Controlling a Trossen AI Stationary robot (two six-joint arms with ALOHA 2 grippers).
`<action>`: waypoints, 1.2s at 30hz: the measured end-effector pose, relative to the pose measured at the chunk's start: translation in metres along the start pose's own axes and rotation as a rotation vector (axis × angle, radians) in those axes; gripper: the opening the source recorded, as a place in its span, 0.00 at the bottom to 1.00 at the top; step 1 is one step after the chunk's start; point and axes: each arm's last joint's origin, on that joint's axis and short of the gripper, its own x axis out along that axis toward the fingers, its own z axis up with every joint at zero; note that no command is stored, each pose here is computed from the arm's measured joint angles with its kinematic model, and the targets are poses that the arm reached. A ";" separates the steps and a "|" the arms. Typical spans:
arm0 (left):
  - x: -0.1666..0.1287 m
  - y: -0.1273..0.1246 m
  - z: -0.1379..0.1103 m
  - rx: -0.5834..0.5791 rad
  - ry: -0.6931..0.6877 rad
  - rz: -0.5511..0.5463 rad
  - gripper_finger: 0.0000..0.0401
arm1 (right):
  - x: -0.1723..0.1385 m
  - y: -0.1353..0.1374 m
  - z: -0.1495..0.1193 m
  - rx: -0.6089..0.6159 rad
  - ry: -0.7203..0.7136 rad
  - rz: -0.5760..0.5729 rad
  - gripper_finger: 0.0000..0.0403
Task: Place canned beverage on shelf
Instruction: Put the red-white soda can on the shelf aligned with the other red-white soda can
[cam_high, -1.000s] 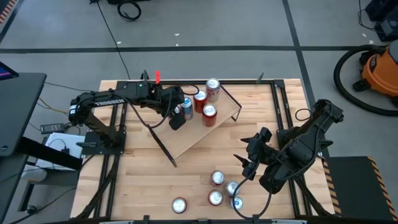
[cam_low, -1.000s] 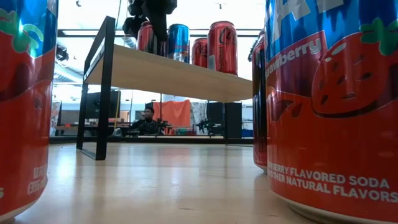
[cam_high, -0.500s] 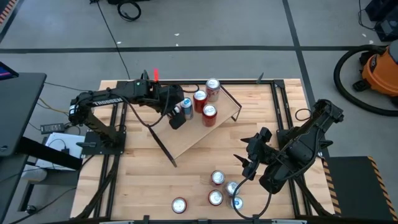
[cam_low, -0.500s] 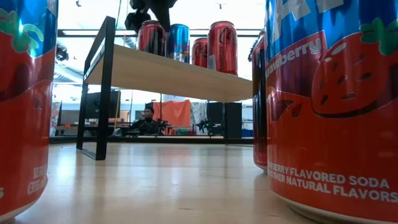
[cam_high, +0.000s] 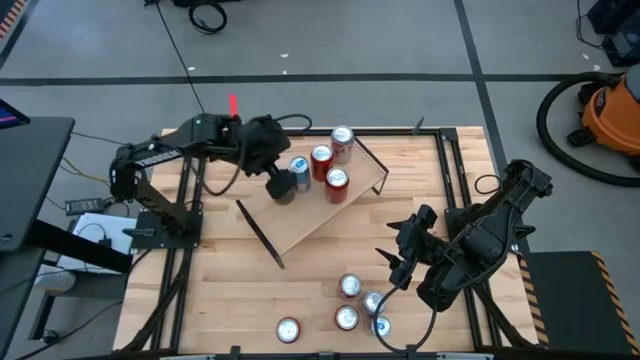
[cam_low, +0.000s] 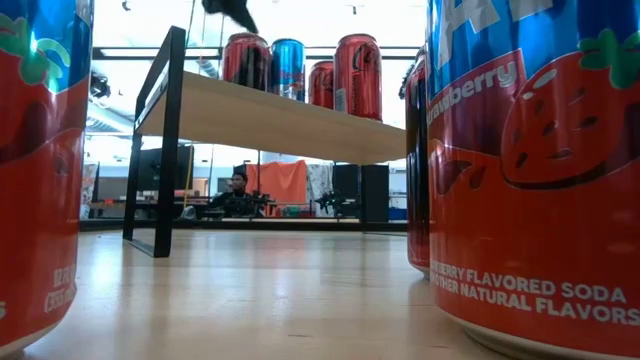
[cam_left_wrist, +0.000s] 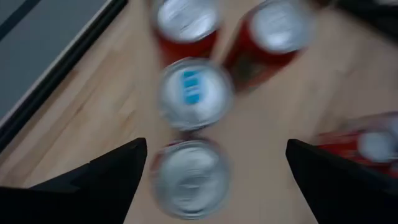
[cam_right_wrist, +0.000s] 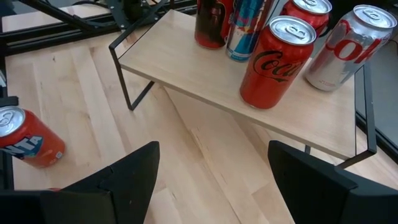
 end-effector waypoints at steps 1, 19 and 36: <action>-0.005 -0.004 0.001 -0.001 -0.020 -0.023 0.99 | 0.000 0.000 0.000 0.000 0.000 0.000 0.77; -0.001 -0.131 -0.054 0.223 0.053 -0.276 0.99 | 0.000 0.001 0.001 -0.039 -0.005 0.009 0.77; 0.100 -0.206 -0.062 0.318 0.084 -0.417 0.99 | 0.003 0.010 -0.010 -0.112 0.250 0.187 0.77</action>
